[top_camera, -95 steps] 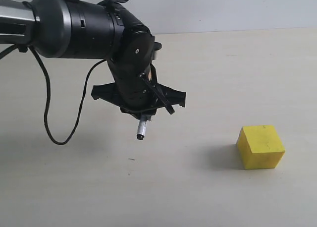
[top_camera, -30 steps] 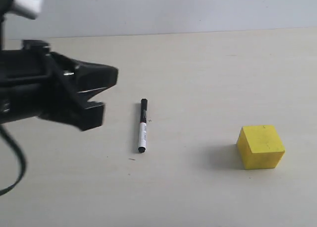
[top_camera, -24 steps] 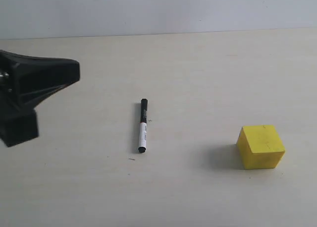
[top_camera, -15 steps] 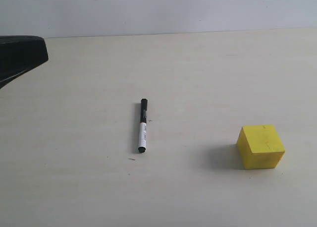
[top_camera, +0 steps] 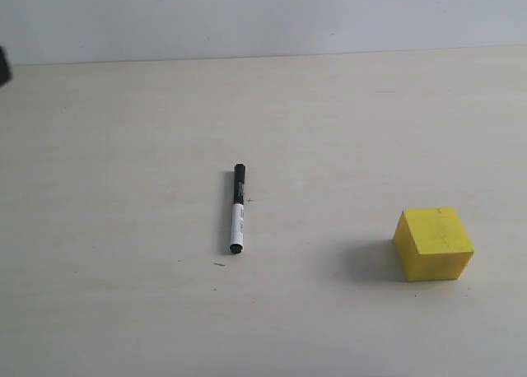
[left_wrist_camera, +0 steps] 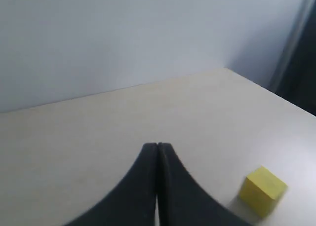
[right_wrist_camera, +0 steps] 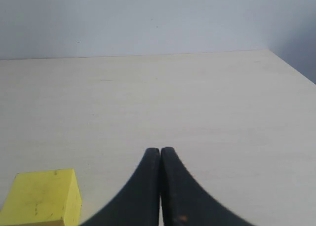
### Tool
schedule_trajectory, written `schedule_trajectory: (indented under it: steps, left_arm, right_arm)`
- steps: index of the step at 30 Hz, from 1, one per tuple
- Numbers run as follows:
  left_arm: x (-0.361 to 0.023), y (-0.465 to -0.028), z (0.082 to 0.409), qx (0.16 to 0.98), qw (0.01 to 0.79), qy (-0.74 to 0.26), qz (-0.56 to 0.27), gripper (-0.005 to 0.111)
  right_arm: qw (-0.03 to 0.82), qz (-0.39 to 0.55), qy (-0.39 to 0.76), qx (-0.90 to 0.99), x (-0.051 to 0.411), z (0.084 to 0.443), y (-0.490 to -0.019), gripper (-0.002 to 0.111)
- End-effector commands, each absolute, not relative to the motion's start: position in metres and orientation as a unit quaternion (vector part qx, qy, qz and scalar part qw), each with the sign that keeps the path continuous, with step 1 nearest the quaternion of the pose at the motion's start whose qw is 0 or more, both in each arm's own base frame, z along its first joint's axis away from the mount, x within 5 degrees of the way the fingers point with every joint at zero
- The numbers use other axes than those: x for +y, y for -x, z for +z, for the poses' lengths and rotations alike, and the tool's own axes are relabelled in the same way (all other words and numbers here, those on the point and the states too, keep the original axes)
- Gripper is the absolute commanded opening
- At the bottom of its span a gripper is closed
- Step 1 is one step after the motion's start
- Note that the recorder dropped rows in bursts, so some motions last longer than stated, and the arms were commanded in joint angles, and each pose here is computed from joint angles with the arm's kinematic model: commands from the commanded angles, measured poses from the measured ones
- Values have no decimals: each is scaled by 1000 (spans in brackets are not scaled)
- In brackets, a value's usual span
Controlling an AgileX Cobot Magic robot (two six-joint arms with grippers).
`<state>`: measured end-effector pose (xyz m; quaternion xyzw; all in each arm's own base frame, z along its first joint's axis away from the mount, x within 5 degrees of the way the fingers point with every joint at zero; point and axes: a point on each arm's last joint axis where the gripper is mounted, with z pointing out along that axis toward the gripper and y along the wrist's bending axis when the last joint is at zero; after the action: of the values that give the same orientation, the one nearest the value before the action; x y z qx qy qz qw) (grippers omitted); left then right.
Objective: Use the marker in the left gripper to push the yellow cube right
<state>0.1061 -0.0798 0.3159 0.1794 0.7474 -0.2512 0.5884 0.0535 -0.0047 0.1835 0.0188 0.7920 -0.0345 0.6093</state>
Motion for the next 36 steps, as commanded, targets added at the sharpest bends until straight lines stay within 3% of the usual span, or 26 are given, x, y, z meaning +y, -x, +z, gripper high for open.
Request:
schedule_trajectory:
  steps: [1, 9, 20, 36]
  left_arm:
    - [-45, -98, 306, 746, 629, -95, -196, 0]
    - [-21, -79, 276, 747, 649, -33, -142, 0]
    - [-19, -77, 226, 788, 603, -50, -114, 0]
    - [-9, -56, 185, 785, 613, -51, -75, 0]
  right_arm:
    - [613, -37, -21, 789, -5, 183, -53, 0]
    - [613, -37, -21, 789, -5, 183, -53, 0]
    - [613, -37, -21, 789, -5, 183, -53, 0]
    - [613, -37, -21, 789, -5, 183, -53, 0]
